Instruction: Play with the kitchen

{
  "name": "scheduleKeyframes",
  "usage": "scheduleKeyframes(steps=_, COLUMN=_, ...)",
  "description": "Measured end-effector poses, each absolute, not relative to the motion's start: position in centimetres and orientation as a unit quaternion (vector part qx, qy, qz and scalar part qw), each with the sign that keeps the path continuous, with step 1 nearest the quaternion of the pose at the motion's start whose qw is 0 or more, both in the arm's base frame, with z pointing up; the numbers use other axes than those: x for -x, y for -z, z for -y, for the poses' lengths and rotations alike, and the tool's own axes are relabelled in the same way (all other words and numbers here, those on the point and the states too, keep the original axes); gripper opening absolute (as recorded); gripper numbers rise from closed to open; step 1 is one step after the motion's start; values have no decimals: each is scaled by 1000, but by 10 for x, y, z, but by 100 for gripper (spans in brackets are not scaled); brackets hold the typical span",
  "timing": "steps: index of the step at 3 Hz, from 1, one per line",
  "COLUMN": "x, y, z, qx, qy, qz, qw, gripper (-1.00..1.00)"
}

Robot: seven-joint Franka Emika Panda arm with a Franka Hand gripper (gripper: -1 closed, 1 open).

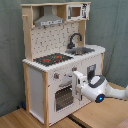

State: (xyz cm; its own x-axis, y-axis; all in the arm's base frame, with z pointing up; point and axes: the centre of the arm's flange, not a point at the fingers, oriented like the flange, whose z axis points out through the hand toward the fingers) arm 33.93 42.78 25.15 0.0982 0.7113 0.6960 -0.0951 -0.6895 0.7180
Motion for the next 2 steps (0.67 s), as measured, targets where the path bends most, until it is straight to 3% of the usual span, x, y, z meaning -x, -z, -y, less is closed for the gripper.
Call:
scheduleKeyframes(steps=1, x=-341, y=-249, z=-428, qx=-670, qy=-622, qz=-248, qw=319, gripper=100)
scheduleKeyframes(steps=2, x=-341, y=-249, z=-428, qx=-670, qy=-622, qz=-249, qw=319, gripper=-100)
